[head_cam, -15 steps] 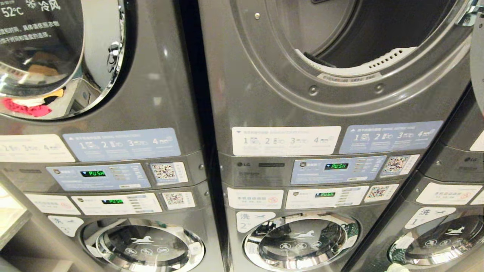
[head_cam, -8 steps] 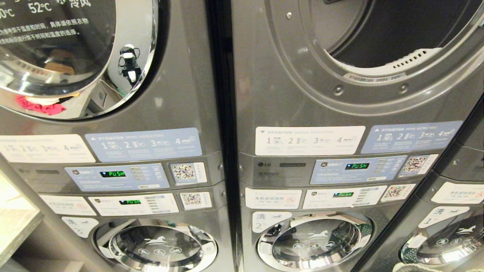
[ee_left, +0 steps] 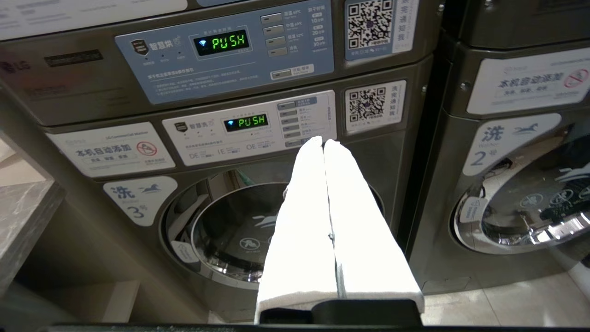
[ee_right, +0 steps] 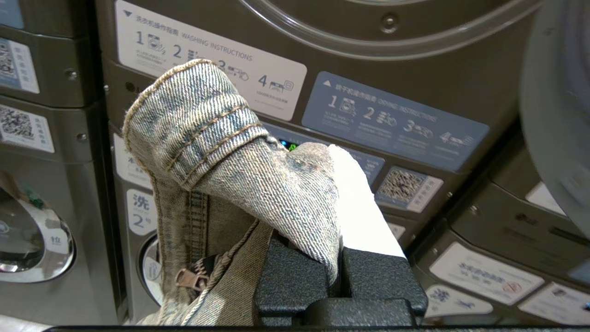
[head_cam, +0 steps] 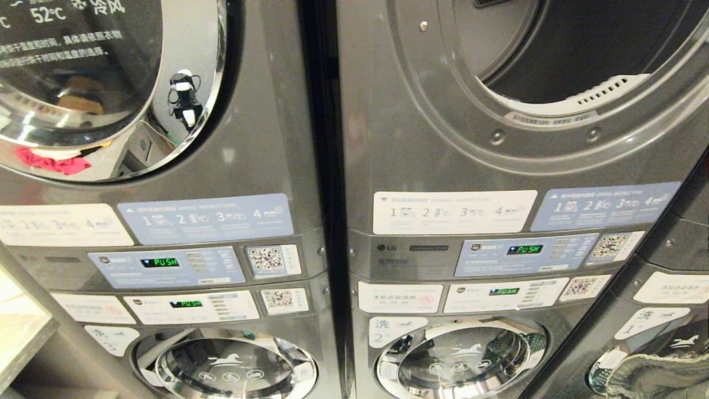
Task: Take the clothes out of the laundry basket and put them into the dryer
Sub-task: Put the clothes in the dryer
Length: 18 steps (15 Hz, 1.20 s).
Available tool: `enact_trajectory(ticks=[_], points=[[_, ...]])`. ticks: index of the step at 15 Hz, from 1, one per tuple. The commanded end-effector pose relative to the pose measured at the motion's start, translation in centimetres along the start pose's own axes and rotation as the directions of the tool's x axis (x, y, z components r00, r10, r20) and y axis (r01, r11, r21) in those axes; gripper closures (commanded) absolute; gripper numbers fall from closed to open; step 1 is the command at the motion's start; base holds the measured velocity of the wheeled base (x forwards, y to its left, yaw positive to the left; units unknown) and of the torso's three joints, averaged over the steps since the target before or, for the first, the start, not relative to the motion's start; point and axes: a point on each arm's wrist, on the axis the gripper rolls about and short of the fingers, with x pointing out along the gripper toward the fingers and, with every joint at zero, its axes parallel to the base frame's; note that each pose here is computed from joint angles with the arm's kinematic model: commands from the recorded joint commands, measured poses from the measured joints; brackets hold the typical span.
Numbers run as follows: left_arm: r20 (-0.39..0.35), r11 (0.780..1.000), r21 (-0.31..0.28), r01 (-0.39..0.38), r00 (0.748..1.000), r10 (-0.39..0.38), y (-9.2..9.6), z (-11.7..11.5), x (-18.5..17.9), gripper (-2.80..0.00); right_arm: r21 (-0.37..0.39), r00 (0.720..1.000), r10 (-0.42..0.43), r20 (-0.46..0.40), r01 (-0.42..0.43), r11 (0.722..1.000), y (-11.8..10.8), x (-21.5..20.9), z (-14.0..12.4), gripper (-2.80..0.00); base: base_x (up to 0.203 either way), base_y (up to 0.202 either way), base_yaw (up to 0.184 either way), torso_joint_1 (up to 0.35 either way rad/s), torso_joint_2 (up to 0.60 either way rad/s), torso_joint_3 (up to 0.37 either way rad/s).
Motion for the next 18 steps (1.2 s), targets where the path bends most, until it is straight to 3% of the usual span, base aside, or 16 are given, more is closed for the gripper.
enact_trajectory(ticks=[1, 10, 14, 18], points=[[-0.003, 1.0, 0.001, 0.0, 1.0, 0.0, 0.0, 0.0, 0.0, 0.0, 0.006, 0.999, 0.01, -0.039, -0.01, 1.0, -0.5, 1.3, 0.8, 0.0, 0.189, 0.0, -0.001, 0.017, 0.0, 0.002], [-0.003, 1.0, -0.003, -0.001, 1.0, 0.001, 0.0, 0.0, 0.0, 0.0, -0.006, 1.0, 0.007, -0.027, -0.007, 1.0, -1.8, 3.5, 4.2, 0.0, 0.198, 0.0, -0.001, 0.006, 0.0, 0.001], [-0.003, 1.0, -0.003, -0.001, 1.0, 0.001, 0.0, 0.0, 0.0, 0.0, -0.014, 0.999, -0.013, 0.038, 0.013, 1.0, -2.9, 4.4, 7.5, 0.0, 0.159, 0.0, 0.002, 0.007, 0.0, 0.002], [-0.003, 1.0, -0.005, -0.001, 1.0, 0.001, 0.0, 0.0, 0.0, 0.0, -0.033, 0.988, -0.066, 0.141, 0.072, 0.997, -4.7, 8.3, 11.1, 0.0, 0.0, 0.0, 0.0, 0.001, 0.01, 0.002]])
